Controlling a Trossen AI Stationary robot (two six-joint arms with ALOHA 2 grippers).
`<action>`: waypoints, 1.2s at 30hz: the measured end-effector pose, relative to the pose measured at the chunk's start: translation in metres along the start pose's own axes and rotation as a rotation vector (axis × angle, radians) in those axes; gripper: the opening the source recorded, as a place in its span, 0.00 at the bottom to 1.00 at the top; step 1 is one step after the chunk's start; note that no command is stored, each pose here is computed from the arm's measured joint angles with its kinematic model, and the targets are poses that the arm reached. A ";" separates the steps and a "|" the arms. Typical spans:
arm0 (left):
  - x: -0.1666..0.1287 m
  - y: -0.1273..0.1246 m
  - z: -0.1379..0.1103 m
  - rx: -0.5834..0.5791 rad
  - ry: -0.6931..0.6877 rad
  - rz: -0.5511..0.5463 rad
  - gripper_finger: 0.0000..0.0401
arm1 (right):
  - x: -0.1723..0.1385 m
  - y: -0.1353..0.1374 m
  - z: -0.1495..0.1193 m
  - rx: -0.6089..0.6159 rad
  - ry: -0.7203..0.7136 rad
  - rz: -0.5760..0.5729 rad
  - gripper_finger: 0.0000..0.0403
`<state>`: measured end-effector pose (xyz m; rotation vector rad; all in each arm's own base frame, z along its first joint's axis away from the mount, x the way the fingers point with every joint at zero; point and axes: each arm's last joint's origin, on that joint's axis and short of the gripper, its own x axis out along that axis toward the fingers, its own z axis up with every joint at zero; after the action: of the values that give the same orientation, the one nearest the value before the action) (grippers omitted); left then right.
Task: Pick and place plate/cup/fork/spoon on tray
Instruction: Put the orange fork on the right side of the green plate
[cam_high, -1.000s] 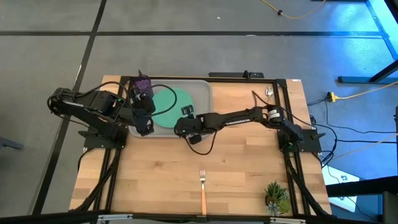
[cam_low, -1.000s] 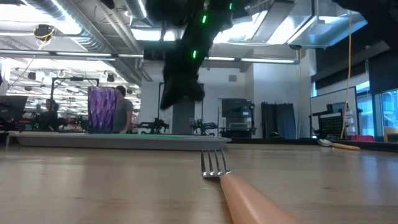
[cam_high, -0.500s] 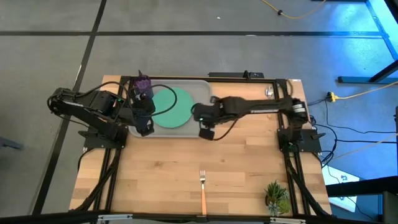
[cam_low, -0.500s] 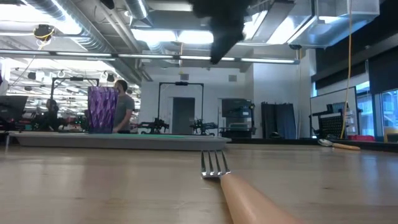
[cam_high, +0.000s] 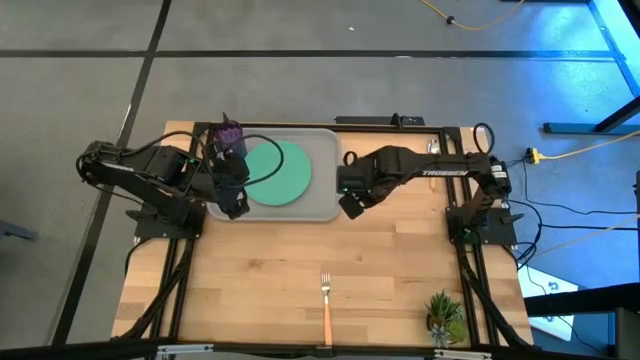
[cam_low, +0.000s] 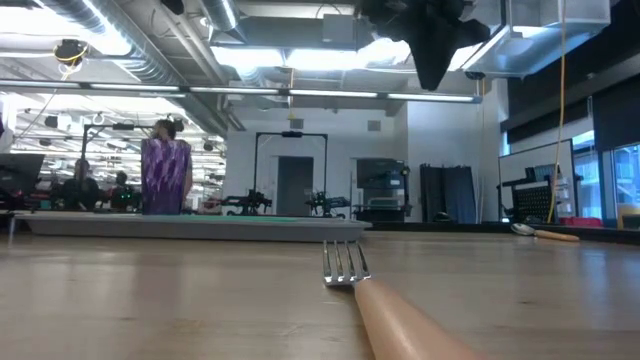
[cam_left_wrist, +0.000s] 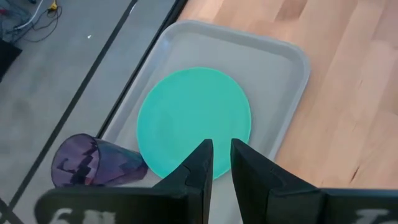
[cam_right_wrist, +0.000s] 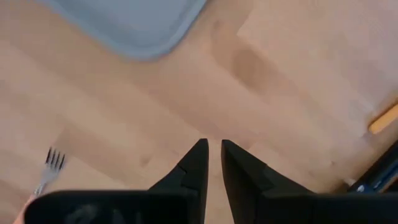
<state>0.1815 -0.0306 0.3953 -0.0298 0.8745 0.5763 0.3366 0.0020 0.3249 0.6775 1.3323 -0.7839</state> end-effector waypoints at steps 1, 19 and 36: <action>0.000 0.000 0.000 -0.003 0.000 -0.001 0.13 | 0.001 0.001 -0.001 -0.009 0.017 0.007 0.13; 0.000 0.000 0.000 -0.071 0.004 -0.006 0.13 | 0.000 0.007 -0.014 -0.076 0.003 -0.023 0.13; 0.000 0.000 0.000 -0.067 0.004 -0.005 0.13 | -0.002 0.023 -0.034 0.074 0.049 0.047 0.13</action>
<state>0.1814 -0.0307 0.3952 -0.0945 0.8584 0.6007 0.3356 0.0424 0.3229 0.7884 1.3319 -0.7855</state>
